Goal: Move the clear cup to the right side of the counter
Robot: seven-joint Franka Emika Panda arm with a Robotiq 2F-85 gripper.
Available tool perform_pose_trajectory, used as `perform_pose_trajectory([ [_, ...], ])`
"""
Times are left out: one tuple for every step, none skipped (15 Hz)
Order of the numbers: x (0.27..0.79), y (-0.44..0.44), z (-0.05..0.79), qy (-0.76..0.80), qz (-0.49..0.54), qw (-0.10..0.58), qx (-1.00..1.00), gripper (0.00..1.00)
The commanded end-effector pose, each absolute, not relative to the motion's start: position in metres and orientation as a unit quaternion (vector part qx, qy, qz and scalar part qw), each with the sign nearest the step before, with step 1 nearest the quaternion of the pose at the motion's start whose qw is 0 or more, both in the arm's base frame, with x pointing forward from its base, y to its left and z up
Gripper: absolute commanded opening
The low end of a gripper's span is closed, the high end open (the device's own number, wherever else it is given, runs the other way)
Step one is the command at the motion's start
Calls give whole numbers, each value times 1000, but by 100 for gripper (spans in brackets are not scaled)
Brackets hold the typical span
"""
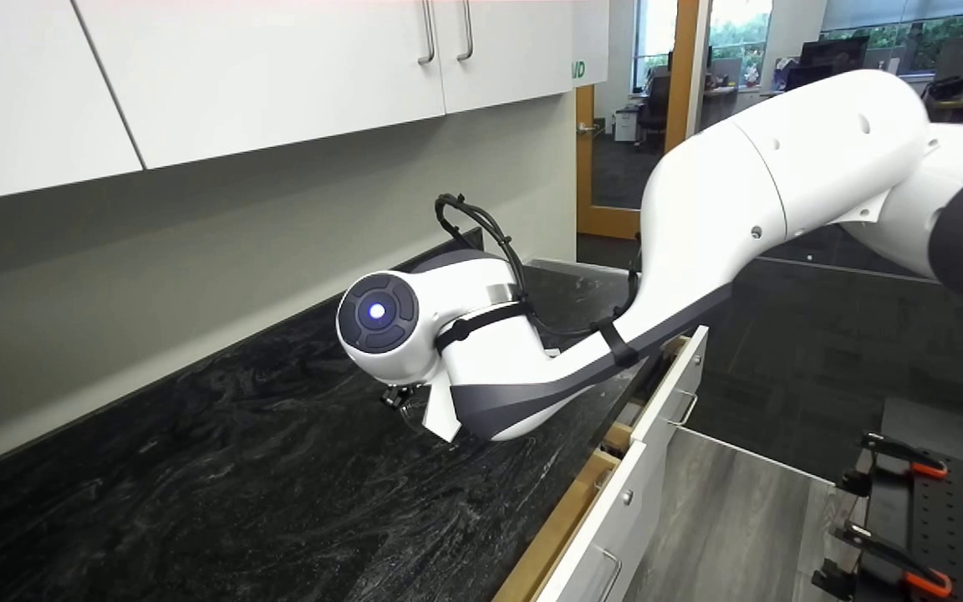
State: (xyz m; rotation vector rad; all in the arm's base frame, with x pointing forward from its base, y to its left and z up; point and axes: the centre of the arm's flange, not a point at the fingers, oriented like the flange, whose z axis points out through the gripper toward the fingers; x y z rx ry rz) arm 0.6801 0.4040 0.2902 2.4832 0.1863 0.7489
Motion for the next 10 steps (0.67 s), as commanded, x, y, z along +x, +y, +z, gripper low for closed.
perform_pose_trajectory([
  [687,409,294,54,282,276,917,0],
  [686,409,294,53,282,274,918,0],
  [686,409,294,54,282,273,918,1],
  [684,410,296,54,283,270,919,1],
  [680,411,302,55,285,266,919,1],
  [673,412,311,55,290,250,922,1],
  [664,414,325,54,296,228,926,1],
  [652,412,343,49,302,199,931,1],
  [644,411,359,43,311,172,934,1],
  [633,405,380,38,313,142,938,1],
])
